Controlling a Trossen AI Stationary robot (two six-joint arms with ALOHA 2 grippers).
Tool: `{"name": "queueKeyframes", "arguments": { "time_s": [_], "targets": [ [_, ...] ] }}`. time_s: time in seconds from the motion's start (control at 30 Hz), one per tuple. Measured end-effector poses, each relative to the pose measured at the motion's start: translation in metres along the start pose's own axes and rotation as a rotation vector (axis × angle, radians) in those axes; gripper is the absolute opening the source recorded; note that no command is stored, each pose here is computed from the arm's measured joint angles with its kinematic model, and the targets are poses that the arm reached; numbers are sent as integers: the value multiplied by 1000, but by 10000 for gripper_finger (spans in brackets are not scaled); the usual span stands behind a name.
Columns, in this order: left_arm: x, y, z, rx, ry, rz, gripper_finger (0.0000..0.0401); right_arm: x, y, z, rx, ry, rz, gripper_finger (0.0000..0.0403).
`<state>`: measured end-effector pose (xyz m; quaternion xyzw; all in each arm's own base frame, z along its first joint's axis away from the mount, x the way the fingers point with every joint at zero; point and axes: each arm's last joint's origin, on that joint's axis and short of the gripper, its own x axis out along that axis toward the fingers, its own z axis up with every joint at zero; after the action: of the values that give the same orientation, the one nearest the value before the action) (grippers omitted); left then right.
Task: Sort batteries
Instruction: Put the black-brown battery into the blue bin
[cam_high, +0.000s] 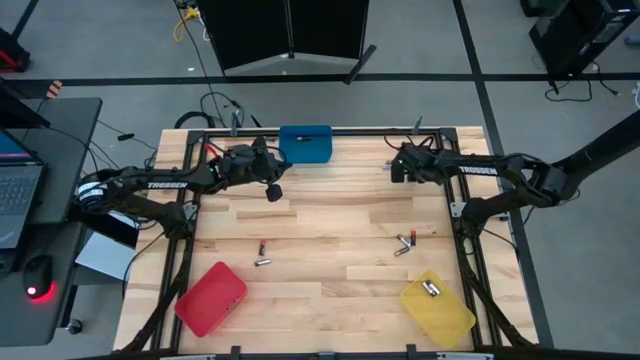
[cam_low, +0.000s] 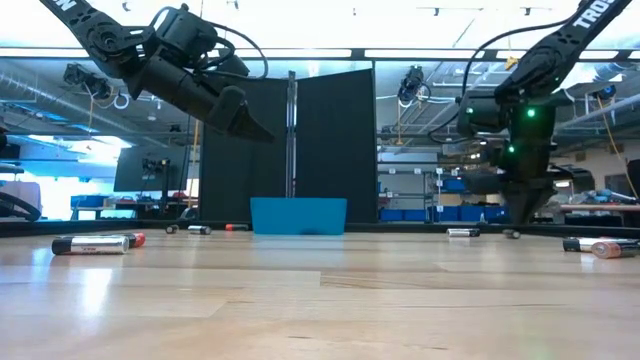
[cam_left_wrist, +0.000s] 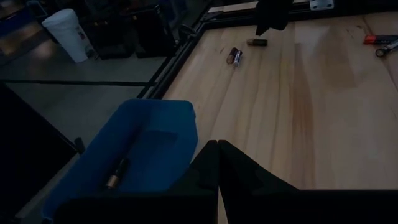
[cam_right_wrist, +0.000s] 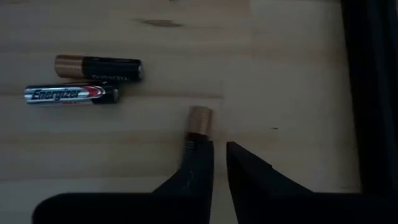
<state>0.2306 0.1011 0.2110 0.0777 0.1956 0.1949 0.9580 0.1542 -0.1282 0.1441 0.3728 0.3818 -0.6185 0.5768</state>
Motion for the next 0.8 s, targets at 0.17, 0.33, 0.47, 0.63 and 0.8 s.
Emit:
{"name": "queueKeyframes", "arguments": {
  "time_s": [0.17, 0.33, 0.47, 0.63, 0.8],
  "targets": [
    [0, 0, 0, 0, 0, 0, 12, -1, 7, 1, 13, 6, 79, 101],
    [0, 0, 0, -1, 4, -1, 12, -4, 14, -2, 20, 8, 146, 144],
    [0, 0, 0, -2, 4, -1, 12, -9, 25, -6, 31, -13, 224, 170],
    [0, 0, 0, -2, 3, -1, 11, -13, 32, -11, 67, -69, 246, 185],
    [0, 0, 0, -3, 2, 0, 12, -7, 36, -14, 97, -92, 204, 187]
  ]
}}
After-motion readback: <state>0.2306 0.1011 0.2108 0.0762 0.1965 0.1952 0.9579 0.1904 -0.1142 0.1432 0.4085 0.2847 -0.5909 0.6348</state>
